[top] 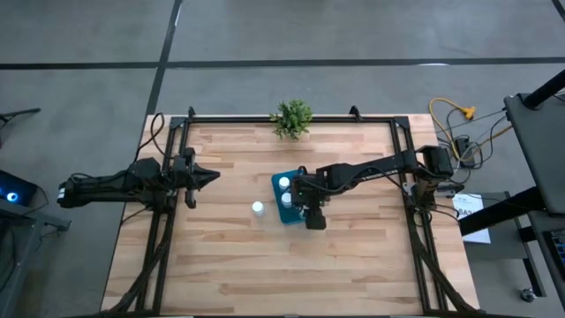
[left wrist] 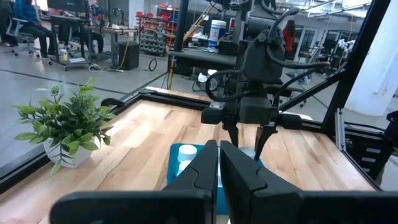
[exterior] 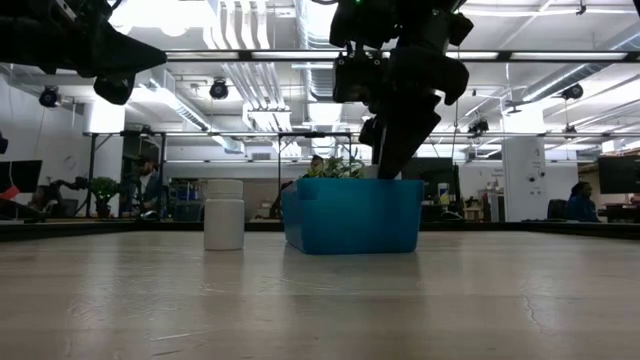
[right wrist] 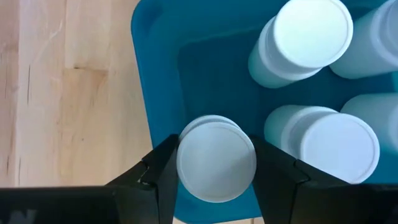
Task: Pick and place pill bottles into a basket
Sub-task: Put the bottom white medicine bottle into the blue bin
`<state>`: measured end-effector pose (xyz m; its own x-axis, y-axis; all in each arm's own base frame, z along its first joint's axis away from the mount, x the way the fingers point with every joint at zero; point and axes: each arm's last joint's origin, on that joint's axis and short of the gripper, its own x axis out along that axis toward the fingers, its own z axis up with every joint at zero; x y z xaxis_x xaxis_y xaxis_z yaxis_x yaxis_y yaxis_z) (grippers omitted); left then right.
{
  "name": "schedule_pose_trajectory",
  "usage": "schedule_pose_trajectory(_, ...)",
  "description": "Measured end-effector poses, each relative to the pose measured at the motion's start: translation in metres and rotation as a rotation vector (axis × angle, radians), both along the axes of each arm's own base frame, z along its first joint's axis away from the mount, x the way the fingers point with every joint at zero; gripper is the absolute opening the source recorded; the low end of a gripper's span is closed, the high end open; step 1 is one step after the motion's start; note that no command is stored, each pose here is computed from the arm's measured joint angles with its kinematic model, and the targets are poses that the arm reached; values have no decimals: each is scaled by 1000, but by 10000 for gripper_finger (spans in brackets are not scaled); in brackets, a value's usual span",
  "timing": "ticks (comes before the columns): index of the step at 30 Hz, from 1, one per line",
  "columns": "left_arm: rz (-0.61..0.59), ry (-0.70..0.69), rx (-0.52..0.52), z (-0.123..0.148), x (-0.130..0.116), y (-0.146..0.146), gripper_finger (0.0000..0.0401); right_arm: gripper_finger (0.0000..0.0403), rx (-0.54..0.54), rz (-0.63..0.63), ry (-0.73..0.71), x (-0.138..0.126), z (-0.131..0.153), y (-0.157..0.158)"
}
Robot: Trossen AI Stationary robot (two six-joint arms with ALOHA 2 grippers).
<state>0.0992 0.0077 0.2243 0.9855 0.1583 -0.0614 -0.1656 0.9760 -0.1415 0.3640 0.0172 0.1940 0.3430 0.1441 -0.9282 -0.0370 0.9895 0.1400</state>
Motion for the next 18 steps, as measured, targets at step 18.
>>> schedule_pose_trajectory(18,0,0,0,0,0,0,0,150,10,-24,-15,-3,-11,0)
